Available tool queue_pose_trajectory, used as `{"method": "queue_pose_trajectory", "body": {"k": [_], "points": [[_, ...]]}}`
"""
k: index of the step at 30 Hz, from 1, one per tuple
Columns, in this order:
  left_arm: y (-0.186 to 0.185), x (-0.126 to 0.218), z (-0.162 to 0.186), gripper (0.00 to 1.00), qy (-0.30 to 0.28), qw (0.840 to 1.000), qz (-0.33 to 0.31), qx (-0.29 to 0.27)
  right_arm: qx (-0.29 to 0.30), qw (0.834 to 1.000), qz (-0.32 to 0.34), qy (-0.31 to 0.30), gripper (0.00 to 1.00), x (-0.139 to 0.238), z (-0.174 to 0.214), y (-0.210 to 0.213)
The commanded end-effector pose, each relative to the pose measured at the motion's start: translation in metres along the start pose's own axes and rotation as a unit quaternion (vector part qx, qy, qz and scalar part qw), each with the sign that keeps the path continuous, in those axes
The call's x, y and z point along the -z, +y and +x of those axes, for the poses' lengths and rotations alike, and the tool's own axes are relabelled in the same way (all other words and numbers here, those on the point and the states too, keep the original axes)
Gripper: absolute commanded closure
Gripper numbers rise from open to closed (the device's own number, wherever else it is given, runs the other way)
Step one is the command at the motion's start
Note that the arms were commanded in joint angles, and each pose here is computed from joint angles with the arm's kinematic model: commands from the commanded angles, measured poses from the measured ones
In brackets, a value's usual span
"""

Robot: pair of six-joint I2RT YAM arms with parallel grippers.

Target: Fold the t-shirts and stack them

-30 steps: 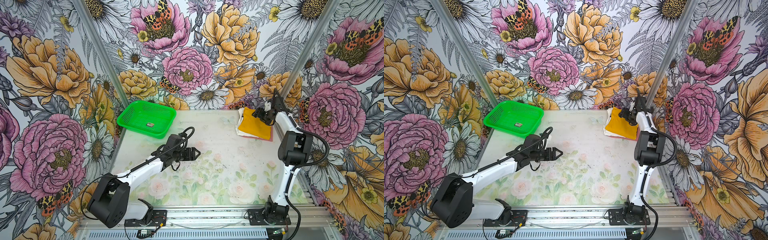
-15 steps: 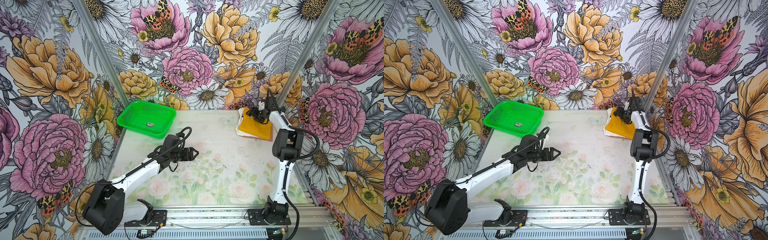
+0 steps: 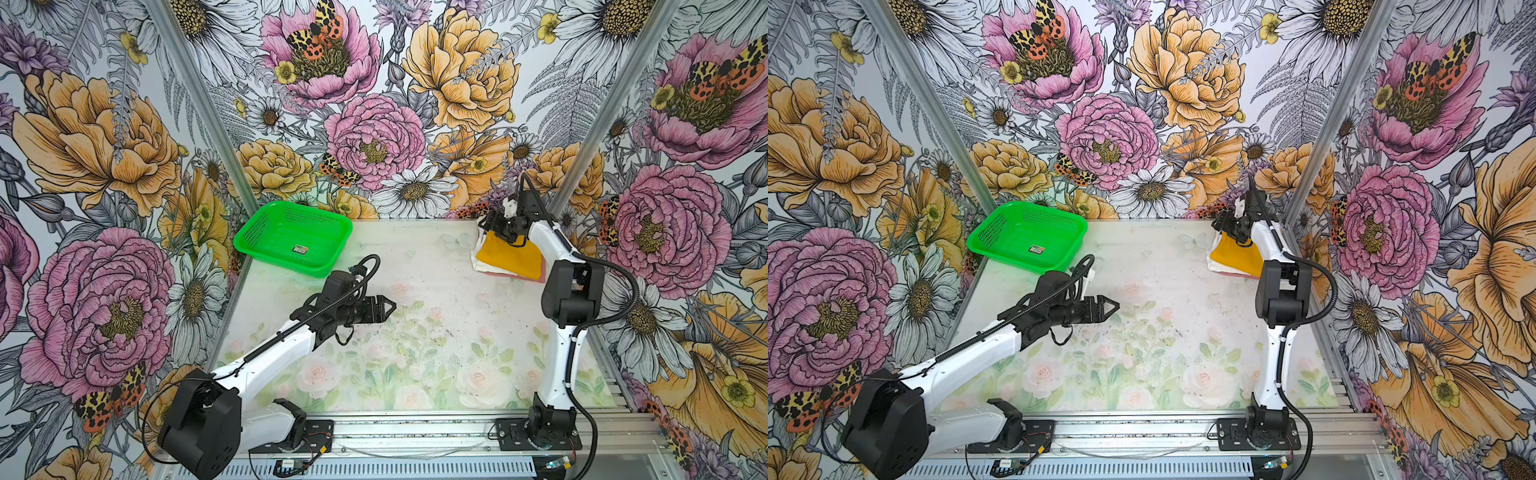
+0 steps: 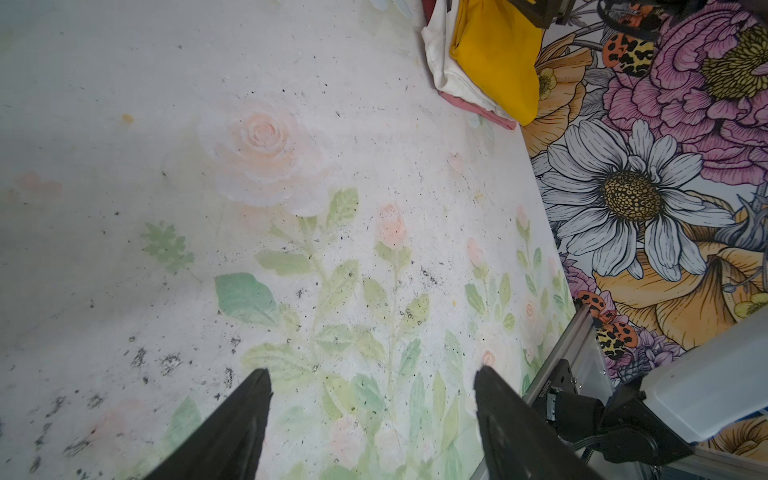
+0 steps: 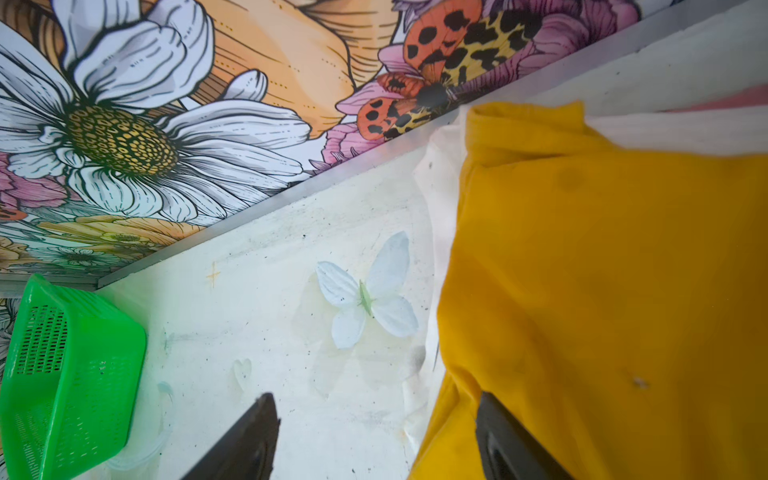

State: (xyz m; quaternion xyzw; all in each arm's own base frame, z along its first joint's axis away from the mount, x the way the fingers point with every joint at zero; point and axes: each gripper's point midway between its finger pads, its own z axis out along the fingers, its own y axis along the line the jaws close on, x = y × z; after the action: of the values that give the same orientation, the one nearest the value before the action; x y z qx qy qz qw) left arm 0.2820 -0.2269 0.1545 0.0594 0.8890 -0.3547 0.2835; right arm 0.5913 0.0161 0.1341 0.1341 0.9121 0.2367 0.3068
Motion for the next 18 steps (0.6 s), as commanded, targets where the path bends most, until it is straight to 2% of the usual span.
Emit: {"method": "queue_pose_trajectory", "body": {"k": [1, 6, 11, 14, 18], "points": [[-0.004, 0.007, 0.0, 0.22, -0.006, 1.0, 0.001, -0.013, -0.016, 1.0, -0.001, 0.014, 0.23, -0.02, 0.009, -0.012], [-0.006, 0.01, -0.001, 0.21, -0.009, 1.0, 0.0, -0.013, -0.013, 0.998, -0.036, 0.051, 0.23, -0.053, 0.03, 0.006], [-0.011, 0.011, -0.001, 0.21, -0.01, 1.0, 0.001, -0.015, -0.003, 0.997, -0.05, 0.062, 0.23, -0.066, 0.039, 0.025], [-0.016, 0.015, -0.003, 0.21, -0.009, 1.0, -0.004, -0.023, 0.004, 0.996, -0.075, 0.058, 0.23, -0.061, 0.032, 0.042], [-0.022, 0.022, -0.008, 0.21, -0.021, 0.999, -0.005, -0.033, 0.029, 0.993, -0.104, 0.037, 0.23, -0.033, 0.017, 0.073]]}}
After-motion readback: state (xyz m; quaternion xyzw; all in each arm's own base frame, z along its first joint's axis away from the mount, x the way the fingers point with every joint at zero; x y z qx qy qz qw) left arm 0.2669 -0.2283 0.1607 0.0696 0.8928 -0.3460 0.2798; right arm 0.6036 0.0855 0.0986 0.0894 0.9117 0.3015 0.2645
